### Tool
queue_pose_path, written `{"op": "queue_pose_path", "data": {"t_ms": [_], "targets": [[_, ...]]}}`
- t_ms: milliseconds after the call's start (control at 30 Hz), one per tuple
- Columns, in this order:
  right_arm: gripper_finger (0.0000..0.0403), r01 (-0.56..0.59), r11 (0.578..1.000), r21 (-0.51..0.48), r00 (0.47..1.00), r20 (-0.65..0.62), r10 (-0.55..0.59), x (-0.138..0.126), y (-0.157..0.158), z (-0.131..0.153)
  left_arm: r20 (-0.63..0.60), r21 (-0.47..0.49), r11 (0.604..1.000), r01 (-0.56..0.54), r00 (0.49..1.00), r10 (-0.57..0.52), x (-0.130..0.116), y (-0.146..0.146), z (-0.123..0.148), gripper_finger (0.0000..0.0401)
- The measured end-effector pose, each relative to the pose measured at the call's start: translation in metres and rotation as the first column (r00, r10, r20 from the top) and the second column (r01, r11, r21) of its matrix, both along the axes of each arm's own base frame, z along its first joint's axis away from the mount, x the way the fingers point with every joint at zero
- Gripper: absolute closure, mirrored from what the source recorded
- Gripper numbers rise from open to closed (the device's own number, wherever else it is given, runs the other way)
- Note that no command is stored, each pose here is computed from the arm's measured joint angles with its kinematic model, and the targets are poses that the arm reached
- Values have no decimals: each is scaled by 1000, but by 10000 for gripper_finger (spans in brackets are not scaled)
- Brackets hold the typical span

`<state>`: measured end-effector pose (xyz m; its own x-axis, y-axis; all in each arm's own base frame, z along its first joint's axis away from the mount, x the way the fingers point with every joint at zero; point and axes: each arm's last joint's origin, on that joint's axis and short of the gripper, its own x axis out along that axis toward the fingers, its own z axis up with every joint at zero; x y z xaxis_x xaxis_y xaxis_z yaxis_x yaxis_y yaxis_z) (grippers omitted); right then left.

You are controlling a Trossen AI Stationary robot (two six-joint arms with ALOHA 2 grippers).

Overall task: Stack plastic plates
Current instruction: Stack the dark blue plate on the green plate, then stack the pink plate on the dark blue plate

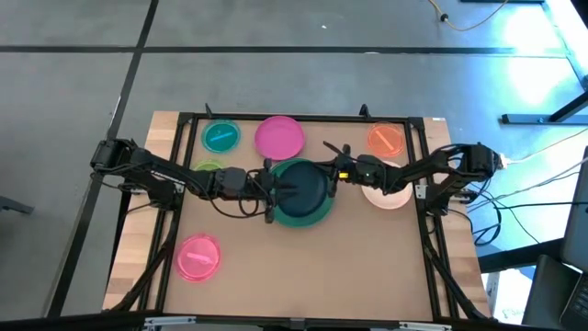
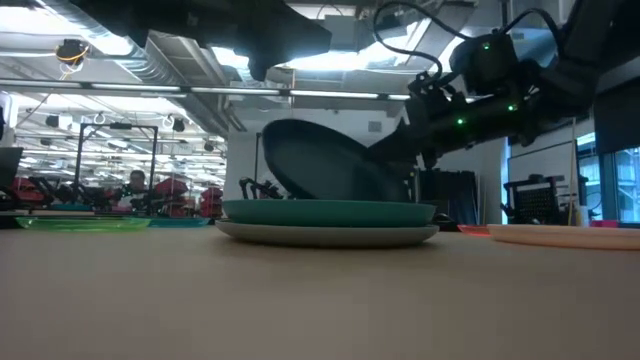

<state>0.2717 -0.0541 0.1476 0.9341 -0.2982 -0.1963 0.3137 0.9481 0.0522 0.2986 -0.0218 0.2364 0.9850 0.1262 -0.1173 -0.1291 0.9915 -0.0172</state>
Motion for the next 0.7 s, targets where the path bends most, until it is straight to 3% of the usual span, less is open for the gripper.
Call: {"op": "queue_pose_path", "data": {"t_ms": [133, 400, 567, 700], "targets": [[386, 1, 1000, 9, 1000, -22, -1, 0, 0, -2, -4, 0, 1000, 0, 1000, 0, 0, 0, 0, 319], [298, 3, 1000, 25, 1000, -29, -2, -1, 0, -3, -4, -2, 1000, -4, 1000, 4, 0, 0, -1, 319], [270, -15, 999, -46, 999, -47, 13, -1, 0, -3, -39, 4, 1000, -12, 999, 12, -1, 0, -4, 319], [268, -26, 998, -58, 1000, -3, 26, -1, 1, 5, -78, 24, 993, -116, 990, 118, -2, 4, -8, 319]]}}
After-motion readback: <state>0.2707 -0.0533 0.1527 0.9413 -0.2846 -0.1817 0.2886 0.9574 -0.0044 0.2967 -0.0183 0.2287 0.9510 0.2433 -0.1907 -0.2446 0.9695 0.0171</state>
